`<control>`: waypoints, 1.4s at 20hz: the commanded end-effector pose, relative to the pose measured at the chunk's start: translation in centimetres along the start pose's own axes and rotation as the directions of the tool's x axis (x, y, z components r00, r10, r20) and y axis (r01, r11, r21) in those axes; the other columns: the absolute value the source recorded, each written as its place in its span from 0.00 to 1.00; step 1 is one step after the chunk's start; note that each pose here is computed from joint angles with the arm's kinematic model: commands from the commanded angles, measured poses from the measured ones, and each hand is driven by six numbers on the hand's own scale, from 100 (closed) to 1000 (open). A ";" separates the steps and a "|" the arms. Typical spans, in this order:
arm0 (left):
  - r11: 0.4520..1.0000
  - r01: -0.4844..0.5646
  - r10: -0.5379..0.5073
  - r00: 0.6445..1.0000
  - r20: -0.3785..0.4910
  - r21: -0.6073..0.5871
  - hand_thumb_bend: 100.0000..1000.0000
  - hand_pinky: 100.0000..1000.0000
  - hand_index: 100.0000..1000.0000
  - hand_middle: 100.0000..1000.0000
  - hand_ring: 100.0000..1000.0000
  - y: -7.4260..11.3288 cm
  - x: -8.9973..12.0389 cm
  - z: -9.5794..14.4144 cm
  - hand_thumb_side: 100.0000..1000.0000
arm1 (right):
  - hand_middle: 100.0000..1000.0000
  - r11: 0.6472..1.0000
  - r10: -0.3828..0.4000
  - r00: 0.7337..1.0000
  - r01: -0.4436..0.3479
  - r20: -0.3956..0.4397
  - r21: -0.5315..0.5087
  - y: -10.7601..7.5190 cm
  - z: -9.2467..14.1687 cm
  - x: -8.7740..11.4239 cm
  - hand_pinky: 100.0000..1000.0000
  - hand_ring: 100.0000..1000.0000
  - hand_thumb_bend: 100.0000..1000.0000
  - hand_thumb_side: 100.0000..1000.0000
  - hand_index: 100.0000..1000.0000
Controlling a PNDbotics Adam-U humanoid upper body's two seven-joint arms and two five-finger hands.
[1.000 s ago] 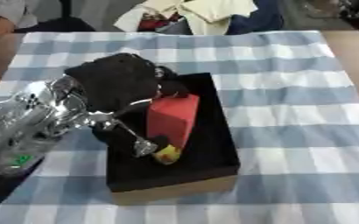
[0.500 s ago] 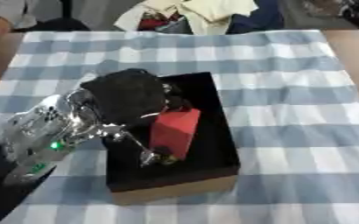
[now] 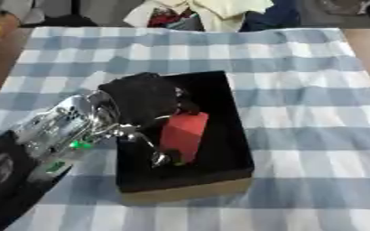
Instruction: Pick up objects on the table and place them in the box.
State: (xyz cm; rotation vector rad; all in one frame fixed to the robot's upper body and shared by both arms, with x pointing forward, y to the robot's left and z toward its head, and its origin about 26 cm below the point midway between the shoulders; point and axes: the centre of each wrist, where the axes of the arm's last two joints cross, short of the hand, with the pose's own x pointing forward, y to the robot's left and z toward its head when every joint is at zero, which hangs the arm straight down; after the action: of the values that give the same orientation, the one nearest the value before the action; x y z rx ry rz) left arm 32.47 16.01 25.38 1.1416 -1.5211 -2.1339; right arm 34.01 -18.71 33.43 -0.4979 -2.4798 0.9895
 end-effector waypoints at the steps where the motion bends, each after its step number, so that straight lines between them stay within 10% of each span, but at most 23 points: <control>1: 1.000 0.011 -0.011 1.000 -0.020 -0.001 0.00 0.61 0.82 0.68 0.76 -0.1 -0.6 -0.1 0.52 | 0.68 0.999 0.020 0.999 -0.019 0.028 -0.028 -1.0 -0.3 0.7 0.84 0.79 0.00 0.83 0.78; 8: 0.998 0.055 -0.056 0.998 -0.034 -0.015 0.36 0.72 0.97 0.84 0.89 0.1 -0.7 0.0 0.81 | 0.68 0.999 0.019 1.000 -0.018 0.025 -0.027 -0.9 -0.3 0.6 0.84 0.79 0.00 0.83 0.78; 15: 0.997 0.078 -0.076 0.993 -0.092 0.016 0.46 0.76 1.00 0.86 0.92 1.5 -1.0 0.9 0.88 | 0.68 0.999 0.018 1.000 -0.017 0.022 -0.029 -0.9 -0.2 0.6 0.85 0.79 0.00 0.83 0.78; 23: 0.973 0.061 -0.026 0.987 -0.156 0.222 0.34 0.70 0.96 0.82 0.89 4.3 -1.2 3.0 0.86 | 0.68 0.999 0.019 1.000 -0.018 0.014 -0.030 -0.9 -0.1 0.4 0.85 0.79 0.00 0.83 0.78; 28: 0.893 -0.002 0.100 0.976 -0.194 0.451 0.00 0.58 0.89 0.74 0.82 5.8 -2.4 3.9 0.92 | 0.68 0.999 0.019 1.000 -0.019 0.007 -0.033 -1.0 0.1 0.4 0.85 0.79 0.00 0.83 0.78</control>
State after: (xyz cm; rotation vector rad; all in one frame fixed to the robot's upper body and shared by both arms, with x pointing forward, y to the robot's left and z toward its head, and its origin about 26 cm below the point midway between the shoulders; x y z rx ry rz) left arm 30.49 17.39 30.69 1.3671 -1.8852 -1.6906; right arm 34.02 -19.04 33.31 -0.5046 -2.4747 0.9687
